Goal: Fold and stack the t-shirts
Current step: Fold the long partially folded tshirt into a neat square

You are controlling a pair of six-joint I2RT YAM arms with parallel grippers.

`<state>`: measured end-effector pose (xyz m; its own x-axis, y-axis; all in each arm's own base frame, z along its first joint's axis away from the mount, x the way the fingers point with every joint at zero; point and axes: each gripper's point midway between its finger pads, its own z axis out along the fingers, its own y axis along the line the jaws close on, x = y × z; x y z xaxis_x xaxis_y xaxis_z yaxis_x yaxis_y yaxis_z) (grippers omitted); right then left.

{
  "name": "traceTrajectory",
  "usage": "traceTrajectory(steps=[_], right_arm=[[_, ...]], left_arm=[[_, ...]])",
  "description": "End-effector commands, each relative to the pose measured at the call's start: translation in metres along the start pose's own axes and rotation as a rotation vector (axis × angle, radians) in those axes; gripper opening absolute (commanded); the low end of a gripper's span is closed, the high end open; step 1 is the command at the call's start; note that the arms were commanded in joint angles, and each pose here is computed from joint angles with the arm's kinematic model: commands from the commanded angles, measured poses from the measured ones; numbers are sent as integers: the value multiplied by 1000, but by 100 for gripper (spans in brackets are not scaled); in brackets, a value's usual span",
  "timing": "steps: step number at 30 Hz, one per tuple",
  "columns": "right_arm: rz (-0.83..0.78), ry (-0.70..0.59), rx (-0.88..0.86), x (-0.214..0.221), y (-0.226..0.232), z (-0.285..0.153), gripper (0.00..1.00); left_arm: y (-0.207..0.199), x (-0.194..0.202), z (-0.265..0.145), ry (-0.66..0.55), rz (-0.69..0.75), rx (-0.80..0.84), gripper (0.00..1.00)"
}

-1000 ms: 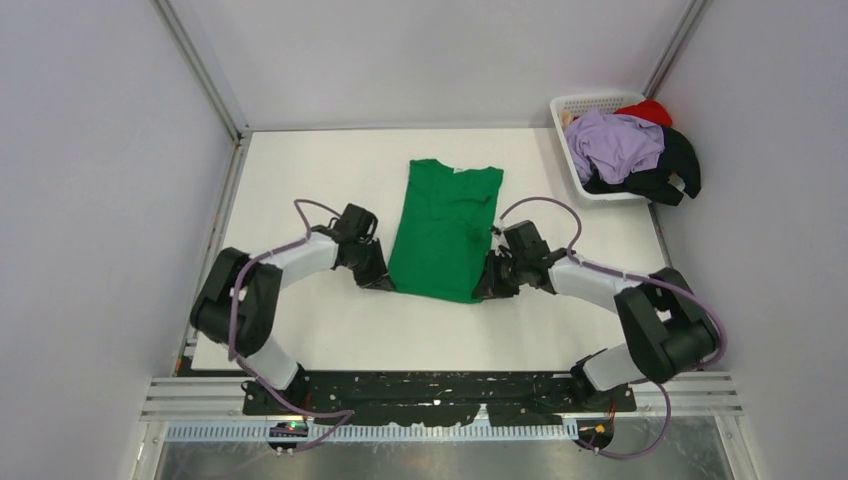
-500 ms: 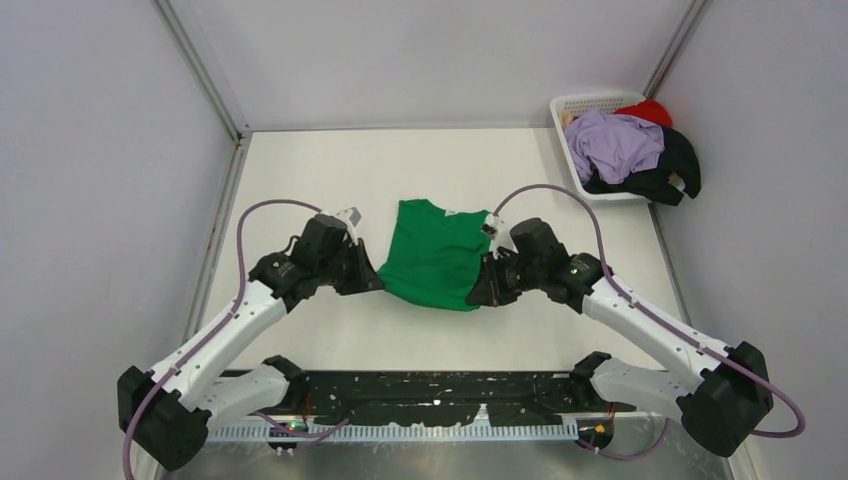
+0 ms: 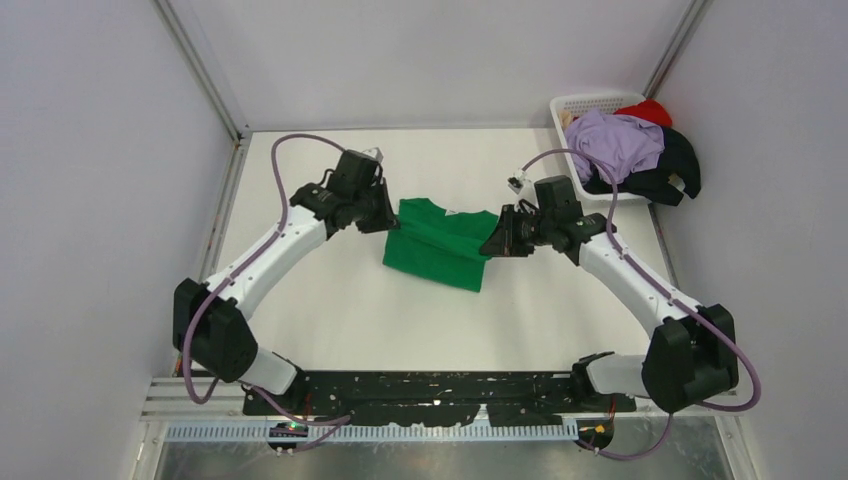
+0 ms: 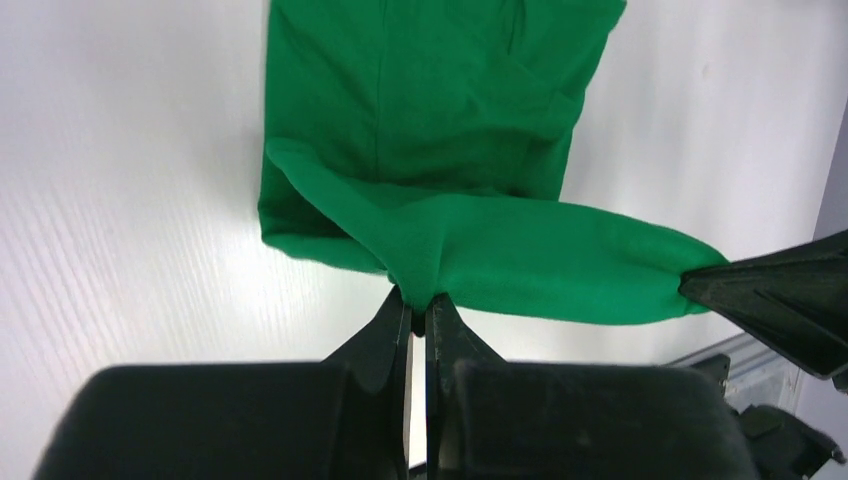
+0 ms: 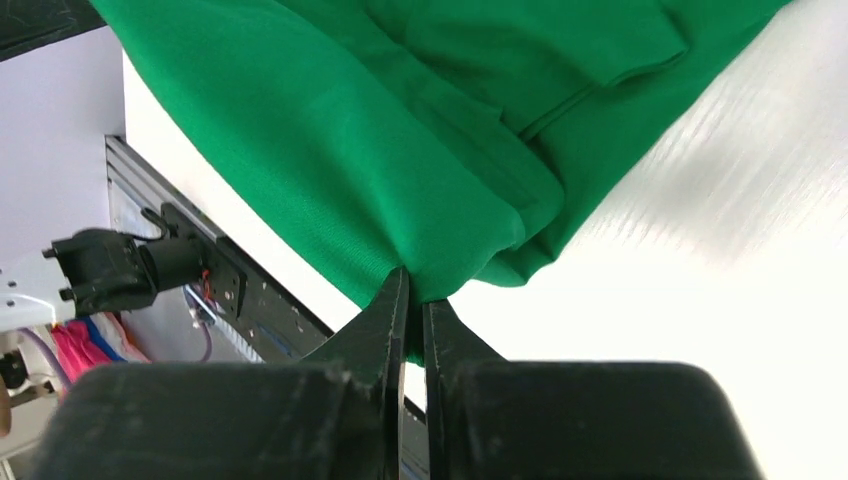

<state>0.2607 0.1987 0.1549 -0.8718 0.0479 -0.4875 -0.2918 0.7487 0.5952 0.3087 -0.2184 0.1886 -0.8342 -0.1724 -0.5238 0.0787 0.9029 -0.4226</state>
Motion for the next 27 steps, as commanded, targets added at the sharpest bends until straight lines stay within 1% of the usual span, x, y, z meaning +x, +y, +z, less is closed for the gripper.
traceTrajectory(steps=[1,3,8,14,18,19,21,22,24,25,26,27], right_arm=[[-19,-79,-32,-40,3,1,9],[6,-71,-13,-49,-8,10,9],[36,-72,6,-66,-26,24,9],[47,-101,39,-84,-44,38,10],[66,-94,51,-90,-58,51,12],[70,-105,62,-94,-63,55,16],[75,-133,82,-102,-71,60,18],[85,-136,102,-104,-78,64,18],[94,-170,126,-116,-85,66,19],[88,-204,129,-128,-87,65,23],[97,-219,141,-133,-90,67,28],[87,-249,135,-144,-88,65,30]], left_arm=[[5,-50,13,-111,10,-68,0],[8,-59,25,-99,1,-89,0],[17,-66,59,-36,-3,-133,0],[12,-75,90,-5,-12,-101,0],[20,-81,104,16,-4,-127,0],[21,-82,108,29,2,-128,0],[27,-80,117,62,13,-142,0],[28,-80,120,73,21,-144,3],[28,-81,129,94,39,-132,18],[27,-82,134,101,46,-120,27],[26,-83,137,112,52,-106,33],[22,-84,140,123,58,-80,41]])
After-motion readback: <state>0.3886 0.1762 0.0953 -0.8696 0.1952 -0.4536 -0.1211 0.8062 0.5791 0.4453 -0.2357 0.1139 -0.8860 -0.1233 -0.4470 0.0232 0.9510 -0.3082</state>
